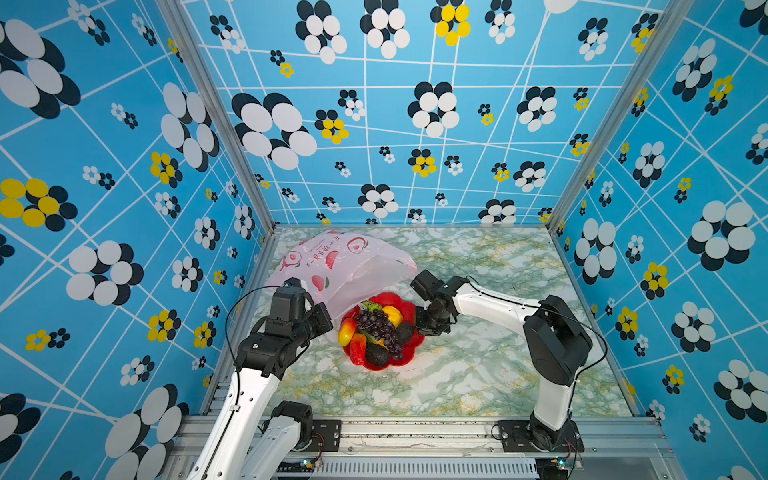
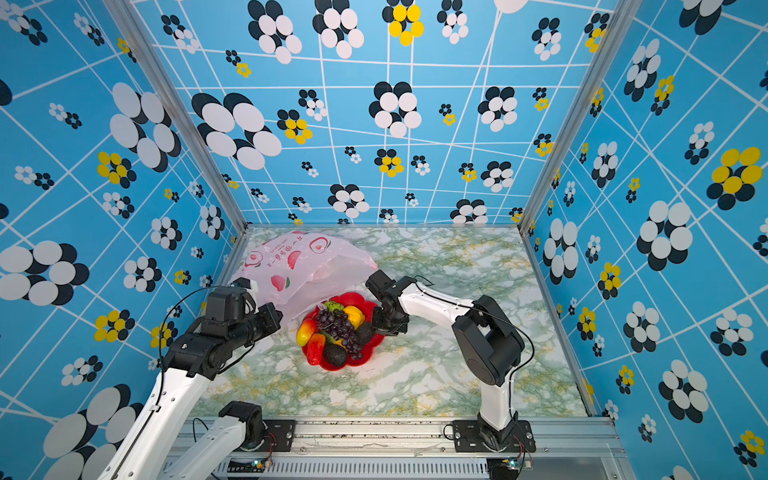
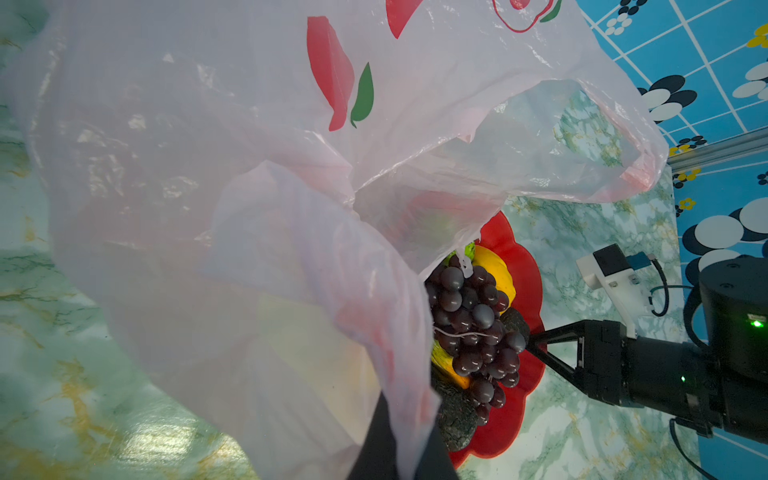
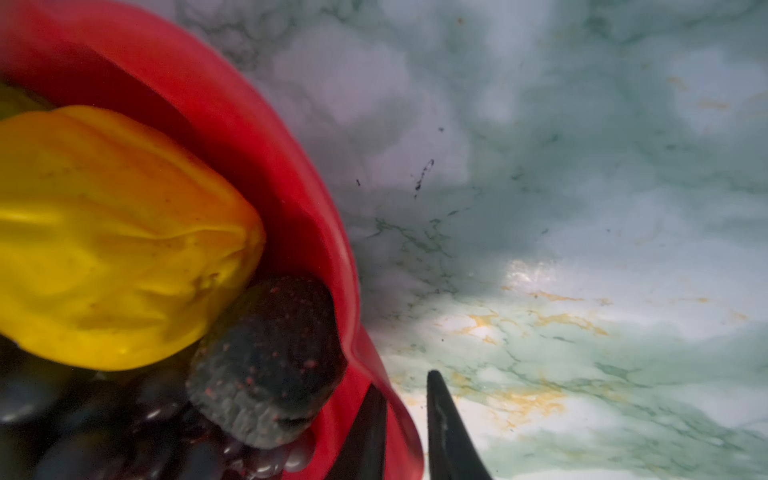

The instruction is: Place the fruits into the plastic bag

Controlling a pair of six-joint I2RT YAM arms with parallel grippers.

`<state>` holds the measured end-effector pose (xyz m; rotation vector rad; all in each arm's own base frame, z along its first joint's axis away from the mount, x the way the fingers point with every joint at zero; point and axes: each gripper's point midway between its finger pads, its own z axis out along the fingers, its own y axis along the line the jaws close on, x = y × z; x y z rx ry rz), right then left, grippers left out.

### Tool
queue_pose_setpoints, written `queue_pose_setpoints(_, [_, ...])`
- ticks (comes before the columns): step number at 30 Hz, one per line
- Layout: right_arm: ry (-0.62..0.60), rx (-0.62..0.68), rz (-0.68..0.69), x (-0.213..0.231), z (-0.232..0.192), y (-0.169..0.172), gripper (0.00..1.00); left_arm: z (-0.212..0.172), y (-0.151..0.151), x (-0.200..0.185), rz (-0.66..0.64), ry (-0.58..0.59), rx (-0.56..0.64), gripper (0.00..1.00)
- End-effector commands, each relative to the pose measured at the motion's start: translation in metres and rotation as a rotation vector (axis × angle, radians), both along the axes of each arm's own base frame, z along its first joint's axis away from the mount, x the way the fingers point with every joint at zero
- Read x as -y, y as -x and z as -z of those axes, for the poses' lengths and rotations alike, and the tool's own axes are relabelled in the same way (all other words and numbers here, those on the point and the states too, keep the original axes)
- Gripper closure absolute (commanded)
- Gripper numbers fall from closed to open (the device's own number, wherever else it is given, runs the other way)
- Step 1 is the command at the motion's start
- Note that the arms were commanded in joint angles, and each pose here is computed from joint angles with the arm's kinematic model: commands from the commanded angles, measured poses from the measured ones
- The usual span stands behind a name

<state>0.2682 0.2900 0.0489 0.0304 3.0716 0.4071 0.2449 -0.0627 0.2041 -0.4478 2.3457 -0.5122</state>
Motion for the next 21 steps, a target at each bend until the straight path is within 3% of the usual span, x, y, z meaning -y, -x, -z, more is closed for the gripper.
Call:
queue_pose_setpoints(1, [0.019,-0.016,-0.003,0.008,0.011,0.001,0.81,-0.010,-0.002,-0.003,0.000,-0.021,0.022,0.94])
queue_pose_setpoints(10, [0.023,-0.012,0.008,0.013,0.011,0.000,0.90,-0.009,-0.003,-0.003,0.002,-0.023,0.018,0.94])
queue_pose_setpoints(21, [0.055,0.008,0.032,0.042,0.005,-0.007,0.93,-0.008,-0.003,-0.003,0.004,-0.023,0.016,0.94])
